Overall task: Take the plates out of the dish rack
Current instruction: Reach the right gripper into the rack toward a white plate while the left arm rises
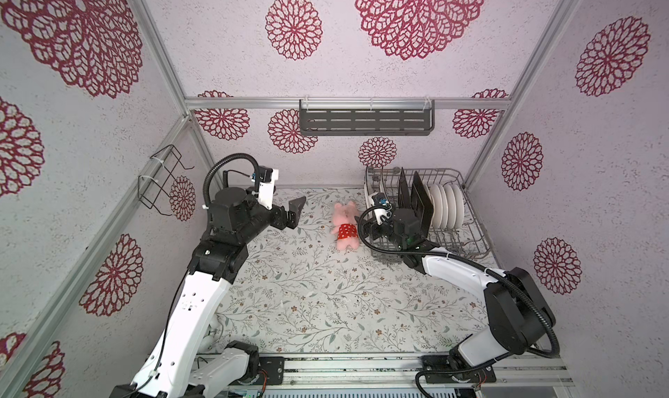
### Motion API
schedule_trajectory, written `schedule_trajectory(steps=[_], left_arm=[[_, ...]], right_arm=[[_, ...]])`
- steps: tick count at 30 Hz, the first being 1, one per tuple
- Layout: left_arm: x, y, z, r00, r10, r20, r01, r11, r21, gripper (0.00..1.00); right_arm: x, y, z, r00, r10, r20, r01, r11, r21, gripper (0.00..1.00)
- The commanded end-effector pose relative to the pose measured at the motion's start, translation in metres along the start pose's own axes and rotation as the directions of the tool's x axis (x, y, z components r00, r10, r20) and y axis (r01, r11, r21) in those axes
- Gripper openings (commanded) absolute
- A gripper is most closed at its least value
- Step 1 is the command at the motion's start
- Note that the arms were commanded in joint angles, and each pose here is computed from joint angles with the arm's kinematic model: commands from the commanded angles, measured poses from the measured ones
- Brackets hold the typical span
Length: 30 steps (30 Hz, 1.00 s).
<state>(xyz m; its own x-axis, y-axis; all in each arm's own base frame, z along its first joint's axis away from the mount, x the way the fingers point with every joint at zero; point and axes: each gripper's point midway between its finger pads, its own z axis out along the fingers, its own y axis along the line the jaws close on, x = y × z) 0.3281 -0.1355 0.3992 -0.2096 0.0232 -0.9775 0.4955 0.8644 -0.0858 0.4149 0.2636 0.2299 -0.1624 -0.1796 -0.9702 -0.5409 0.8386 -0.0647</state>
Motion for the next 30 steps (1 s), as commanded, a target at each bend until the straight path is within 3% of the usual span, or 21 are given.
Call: schedule_trajectory(steps=[1, 15, 23, 30], left_arm=[[0.014, -0.030, -0.013, 0.999, -0.029, -0.029, 0.033, 0.992, 0.124, 0.97], [0.058, -0.060, -0.013, 0.991, -0.054, -0.125, 0.088, 0.956, 0.281, 0.97], [0.085, -0.086, -0.024, 0.989, -0.013, -0.149, 0.077, 0.898, 0.434, 0.97], [0.095, -0.084, -0.028, 0.988, -0.085, -0.127, 0.130, 0.904, 0.407, 0.97]], right_arm=[[-0.023, -0.009, 0.004, 0.997, -0.019, 0.077, 0.014, 0.998, 0.066, 0.91], [0.017, -0.024, 0.023, 0.996, -0.060, 0.069, 0.042, 0.971, 0.237, 0.86], [0.035, -0.033, 0.035, 0.996, -0.069, 0.062, 0.047, 0.950, 0.309, 0.85], [0.050, -0.033, 0.041, 0.995, -0.082, 0.058, 0.059, 0.946, 0.320, 0.86]])
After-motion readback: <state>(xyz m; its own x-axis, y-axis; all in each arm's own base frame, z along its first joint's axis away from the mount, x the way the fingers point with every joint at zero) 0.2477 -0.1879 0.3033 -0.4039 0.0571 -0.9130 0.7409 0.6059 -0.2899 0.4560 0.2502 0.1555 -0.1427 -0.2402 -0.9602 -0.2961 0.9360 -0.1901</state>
